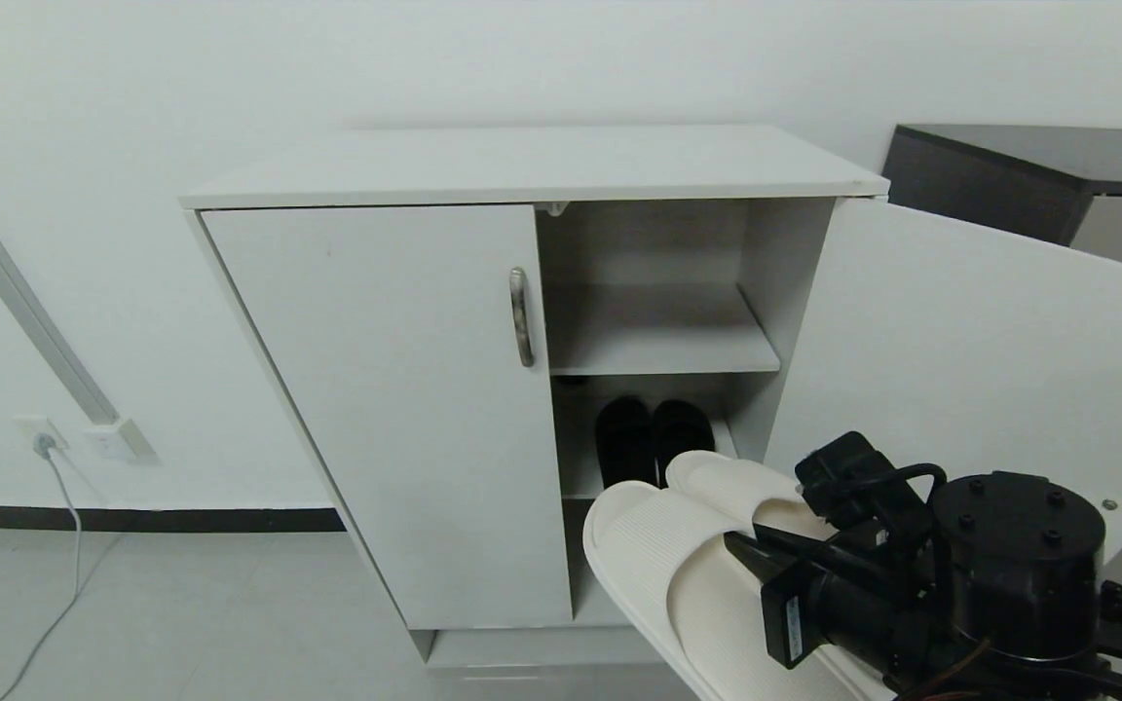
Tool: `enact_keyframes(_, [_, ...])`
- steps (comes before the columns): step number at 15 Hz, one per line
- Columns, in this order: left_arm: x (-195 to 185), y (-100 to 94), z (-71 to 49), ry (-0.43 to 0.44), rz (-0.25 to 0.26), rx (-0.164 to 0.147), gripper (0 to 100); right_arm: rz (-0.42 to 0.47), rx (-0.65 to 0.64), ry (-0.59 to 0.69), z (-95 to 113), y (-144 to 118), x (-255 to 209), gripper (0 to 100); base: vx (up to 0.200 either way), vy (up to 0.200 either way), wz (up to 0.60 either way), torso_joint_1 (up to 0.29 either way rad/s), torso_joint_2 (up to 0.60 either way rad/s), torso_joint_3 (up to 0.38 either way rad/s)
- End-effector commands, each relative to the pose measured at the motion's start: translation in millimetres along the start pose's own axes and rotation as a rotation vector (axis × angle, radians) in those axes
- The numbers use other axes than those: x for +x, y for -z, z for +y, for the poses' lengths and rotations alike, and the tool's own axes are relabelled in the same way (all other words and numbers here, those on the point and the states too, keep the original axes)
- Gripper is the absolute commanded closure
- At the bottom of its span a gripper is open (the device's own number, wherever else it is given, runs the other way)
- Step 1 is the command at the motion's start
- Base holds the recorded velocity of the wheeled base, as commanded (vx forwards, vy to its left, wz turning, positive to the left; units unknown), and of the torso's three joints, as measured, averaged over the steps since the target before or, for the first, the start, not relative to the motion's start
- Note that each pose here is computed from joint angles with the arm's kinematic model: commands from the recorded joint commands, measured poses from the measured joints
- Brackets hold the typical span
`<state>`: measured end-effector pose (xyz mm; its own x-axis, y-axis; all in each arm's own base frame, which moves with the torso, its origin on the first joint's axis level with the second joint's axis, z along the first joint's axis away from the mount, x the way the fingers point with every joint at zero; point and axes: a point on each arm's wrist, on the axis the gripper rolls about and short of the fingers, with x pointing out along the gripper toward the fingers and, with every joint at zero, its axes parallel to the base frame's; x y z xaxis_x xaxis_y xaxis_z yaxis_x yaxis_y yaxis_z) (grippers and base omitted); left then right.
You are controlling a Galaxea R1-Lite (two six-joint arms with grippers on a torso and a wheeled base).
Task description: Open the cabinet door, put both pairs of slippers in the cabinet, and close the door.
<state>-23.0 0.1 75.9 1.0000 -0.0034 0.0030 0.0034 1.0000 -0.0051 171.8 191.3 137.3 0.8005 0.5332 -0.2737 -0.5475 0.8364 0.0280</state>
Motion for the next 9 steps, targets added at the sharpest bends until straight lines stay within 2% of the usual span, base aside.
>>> enact_keyframes(1, [0.1,0.0,0.0,-0.002,0.001,-0.001,100,-0.001,0.000,0.002,0.2,0.4,1.0,100,0.000,0.000,0.00,-0.076,0.44,0.378])
enact_keyframes(5, [0.1,-0.1,0.0,-0.002,0.000,-0.004,100,-0.008,-0.002,-0.002,1.4,-1.1,1.6,100,0.000,0.000,0.00,-0.028,0.40,0.371])
enact_keyframes(9, [0.1,0.0,0.1,-0.003,0.001,-0.006,100,-0.021,-0.049,0.023,4.6,-1.8,5.2,100,0.000,0.000,0.00,-0.003,0.08,0.076])
